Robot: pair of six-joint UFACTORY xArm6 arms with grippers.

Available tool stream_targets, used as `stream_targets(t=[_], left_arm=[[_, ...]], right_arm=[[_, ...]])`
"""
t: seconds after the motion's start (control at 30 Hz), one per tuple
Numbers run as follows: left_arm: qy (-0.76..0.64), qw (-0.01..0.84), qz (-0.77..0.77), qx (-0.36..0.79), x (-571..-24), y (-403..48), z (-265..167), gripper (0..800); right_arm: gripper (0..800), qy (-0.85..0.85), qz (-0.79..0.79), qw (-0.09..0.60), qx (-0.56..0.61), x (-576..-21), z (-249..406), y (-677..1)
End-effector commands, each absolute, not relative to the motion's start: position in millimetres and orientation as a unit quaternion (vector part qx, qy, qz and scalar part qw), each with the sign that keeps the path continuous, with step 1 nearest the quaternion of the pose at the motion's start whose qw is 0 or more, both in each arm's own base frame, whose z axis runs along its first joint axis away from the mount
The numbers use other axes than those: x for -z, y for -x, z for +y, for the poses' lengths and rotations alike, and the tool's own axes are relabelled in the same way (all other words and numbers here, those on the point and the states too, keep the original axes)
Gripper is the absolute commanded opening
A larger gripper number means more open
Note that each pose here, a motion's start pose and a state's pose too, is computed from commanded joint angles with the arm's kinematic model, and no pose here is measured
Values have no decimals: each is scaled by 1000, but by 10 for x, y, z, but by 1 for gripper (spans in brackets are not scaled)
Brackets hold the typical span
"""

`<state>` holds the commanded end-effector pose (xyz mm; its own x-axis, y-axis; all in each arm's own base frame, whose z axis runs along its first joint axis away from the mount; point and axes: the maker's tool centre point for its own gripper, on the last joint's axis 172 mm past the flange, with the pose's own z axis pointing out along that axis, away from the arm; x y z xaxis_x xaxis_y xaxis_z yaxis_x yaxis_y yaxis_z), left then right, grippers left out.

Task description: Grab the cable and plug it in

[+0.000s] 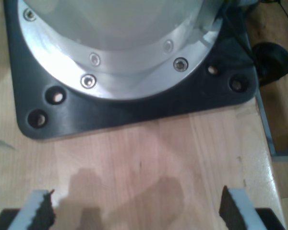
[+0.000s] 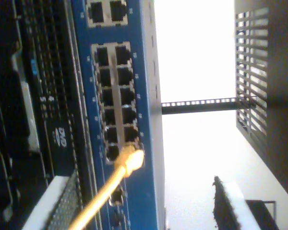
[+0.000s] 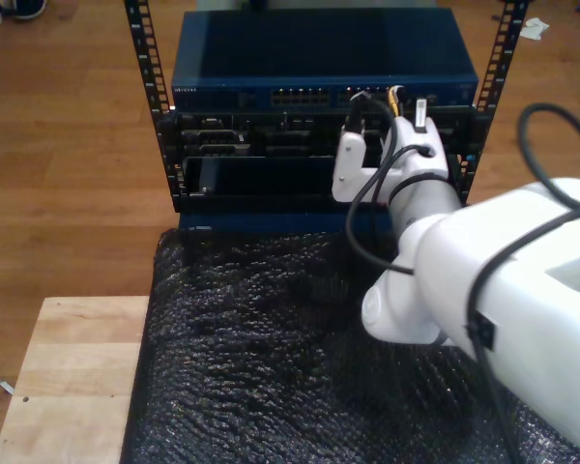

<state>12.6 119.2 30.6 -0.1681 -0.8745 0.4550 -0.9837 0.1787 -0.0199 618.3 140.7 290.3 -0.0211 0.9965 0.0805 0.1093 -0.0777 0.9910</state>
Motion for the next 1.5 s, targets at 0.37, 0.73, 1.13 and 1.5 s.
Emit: stream_targets(t=[0.37,0.73,1.13,1.5], left_arm=[[-621,174,-748,-158,-307,-127,1187,800],[-621,174,-748,-157,-306,-127,1191,800],[-621,174,-748,-157,-306,-127,1191,800],[-622,174,-747,-157,-306,-126,1192,800]], right_arm=[[752,-559,559,411,-454,-2989,1093,-6115],[782,-590,613,366,-376,-3008,368,-6124],[790,-592,690,319,-268,-2810,-217,-5760],[792,-654,700,225,-176,-2461,-1059,-5088]])
